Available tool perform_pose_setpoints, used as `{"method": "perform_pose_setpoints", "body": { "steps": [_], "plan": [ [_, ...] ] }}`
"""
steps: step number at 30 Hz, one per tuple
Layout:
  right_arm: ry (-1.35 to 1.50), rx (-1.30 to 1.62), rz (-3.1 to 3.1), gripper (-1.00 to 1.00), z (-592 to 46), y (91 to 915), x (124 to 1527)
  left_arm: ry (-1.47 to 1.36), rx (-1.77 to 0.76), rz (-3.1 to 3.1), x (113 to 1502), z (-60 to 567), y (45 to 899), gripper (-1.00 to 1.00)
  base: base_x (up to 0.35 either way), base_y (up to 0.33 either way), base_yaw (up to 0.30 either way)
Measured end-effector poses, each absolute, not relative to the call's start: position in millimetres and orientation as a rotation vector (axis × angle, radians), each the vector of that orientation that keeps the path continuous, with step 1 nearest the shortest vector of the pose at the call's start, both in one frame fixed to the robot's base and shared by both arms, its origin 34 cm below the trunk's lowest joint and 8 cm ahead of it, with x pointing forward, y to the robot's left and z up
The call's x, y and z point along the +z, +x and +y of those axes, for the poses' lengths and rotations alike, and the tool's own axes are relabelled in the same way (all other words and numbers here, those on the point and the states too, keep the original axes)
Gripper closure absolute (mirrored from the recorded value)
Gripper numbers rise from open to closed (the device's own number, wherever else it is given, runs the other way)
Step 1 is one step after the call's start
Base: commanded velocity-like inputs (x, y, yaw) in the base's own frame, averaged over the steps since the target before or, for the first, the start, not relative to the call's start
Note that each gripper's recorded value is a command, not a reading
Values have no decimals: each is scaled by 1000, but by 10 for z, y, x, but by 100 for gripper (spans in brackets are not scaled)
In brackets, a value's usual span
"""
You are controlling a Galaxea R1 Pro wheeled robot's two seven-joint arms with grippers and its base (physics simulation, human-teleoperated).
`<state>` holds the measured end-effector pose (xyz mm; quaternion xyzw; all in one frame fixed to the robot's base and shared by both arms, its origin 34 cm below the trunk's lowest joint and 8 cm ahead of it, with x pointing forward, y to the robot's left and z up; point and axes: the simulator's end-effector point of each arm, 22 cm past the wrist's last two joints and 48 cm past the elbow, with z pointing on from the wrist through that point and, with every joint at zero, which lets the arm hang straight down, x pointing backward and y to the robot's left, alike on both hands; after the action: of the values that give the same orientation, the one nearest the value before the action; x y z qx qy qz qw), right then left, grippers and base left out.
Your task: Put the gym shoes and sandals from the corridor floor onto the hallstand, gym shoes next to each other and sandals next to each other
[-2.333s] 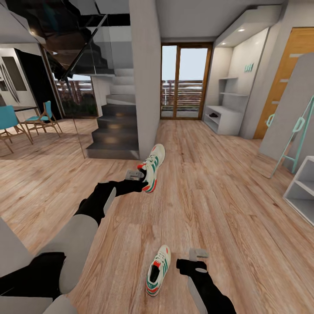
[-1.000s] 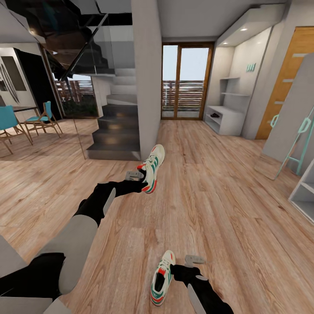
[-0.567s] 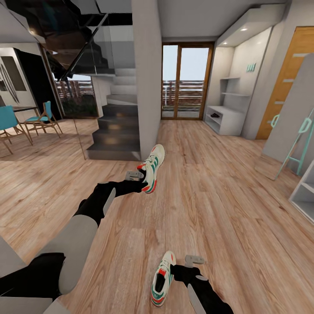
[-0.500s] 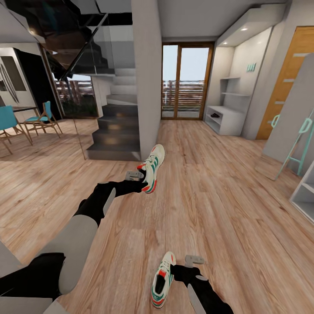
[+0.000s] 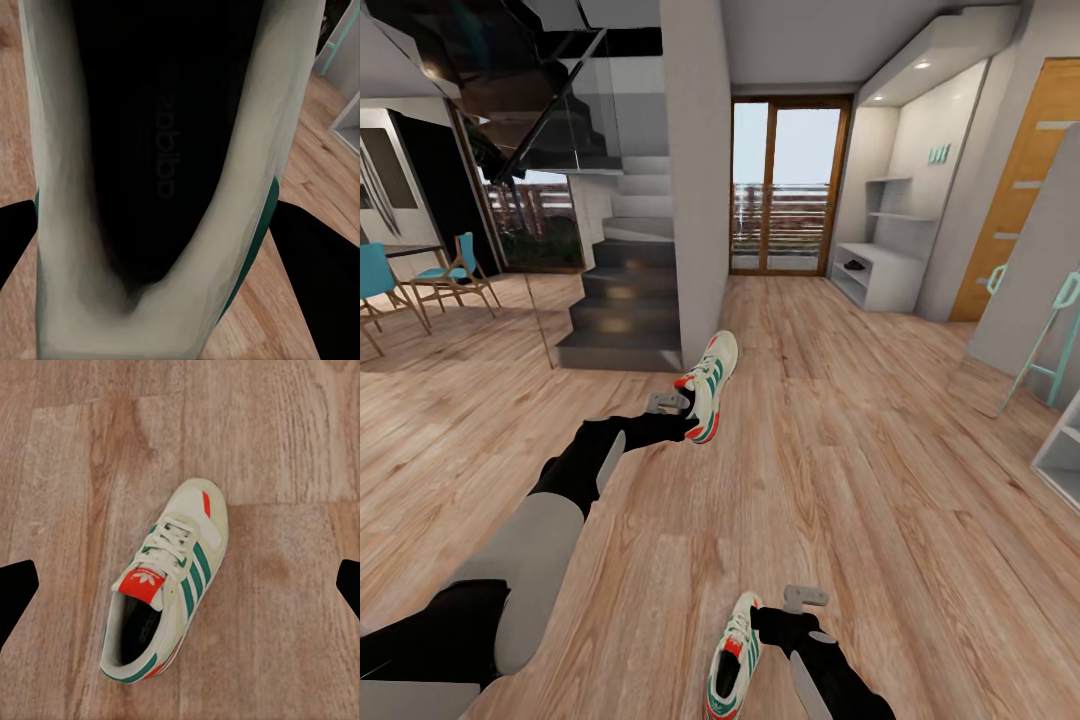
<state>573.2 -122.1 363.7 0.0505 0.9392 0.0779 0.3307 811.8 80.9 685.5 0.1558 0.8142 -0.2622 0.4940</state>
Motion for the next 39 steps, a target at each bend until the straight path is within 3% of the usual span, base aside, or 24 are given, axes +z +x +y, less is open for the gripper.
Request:
{"method": "perform_pose_setpoints", "body": {
  "steps": [20, 39],
  "plan": [
    [130, 202, 2469, -100, -1219, 5688, 3590, 451, -681, 1967, 6881, 383, 7997, 100, 46, 0, 0],
    [132, 202, 2469, -100, -1223, 5690, 3590, 459, -679, 1966, 6881, 360, 7990, 100, 77, 56, 0]
  ]
}}
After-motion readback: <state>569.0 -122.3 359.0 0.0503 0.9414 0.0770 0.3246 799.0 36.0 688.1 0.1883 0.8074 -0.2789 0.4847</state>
